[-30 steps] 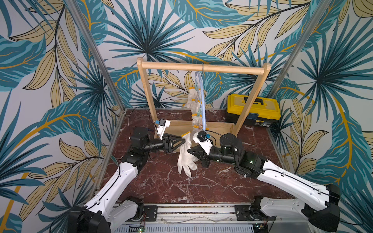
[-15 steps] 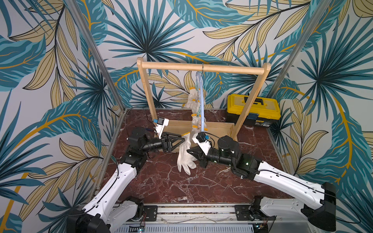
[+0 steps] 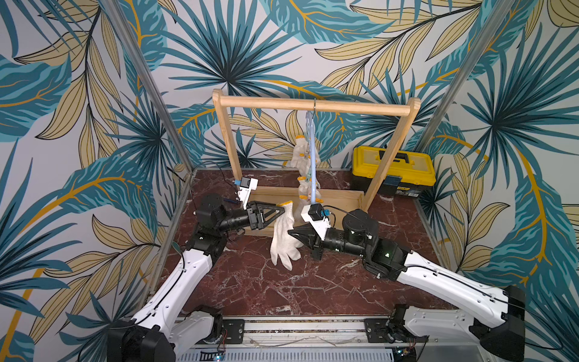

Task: Clip the gloves onto a hanger to dry
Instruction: Pick up the glove from the center of the board.

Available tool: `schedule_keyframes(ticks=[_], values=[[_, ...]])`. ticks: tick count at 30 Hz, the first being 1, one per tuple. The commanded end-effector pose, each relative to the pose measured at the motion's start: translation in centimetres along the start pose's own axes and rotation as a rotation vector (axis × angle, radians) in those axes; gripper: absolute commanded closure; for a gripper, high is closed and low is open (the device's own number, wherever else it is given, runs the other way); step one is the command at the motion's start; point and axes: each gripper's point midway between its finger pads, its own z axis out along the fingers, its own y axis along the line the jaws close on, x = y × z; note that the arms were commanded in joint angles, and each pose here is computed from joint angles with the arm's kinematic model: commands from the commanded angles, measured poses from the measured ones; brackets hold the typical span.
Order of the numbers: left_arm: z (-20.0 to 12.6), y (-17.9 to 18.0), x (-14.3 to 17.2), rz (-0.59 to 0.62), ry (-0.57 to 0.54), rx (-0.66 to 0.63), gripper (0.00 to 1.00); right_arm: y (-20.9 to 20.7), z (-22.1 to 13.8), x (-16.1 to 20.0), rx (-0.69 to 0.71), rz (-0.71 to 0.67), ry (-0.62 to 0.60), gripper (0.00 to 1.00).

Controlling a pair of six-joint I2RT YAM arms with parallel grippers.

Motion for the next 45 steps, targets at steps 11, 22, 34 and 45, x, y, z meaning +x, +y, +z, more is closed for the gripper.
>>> schedule_keyframes(ticks=[11, 22, 34, 45], values=[[-0.4, -4.1, -1.8, 0.095, 0.001, 0.098, 0.42, -1.2, 1.2, -0.8, 0.051, -0.036, -0.065, 1.00], [-0.1, -3.3, -1.4, 0.087, 0.018, 0.096, 0.80, -2.9, 0.5, 1.4, 0.157, 0.004, -0.044, 1.00], [-0.2, -4.1, 0.6, 0.163, 0.130, 0.195, 1.00, -2.9, -1.1, 4.3, 0.169, 0.005, 0.116, 0.61], [-0.8, -8.0, 5.3, 0.395, 0.258, 0.410, 1.00, 0.1, -5.9, 4.1, 0.046, -0.032, 0.247, 0.43]])
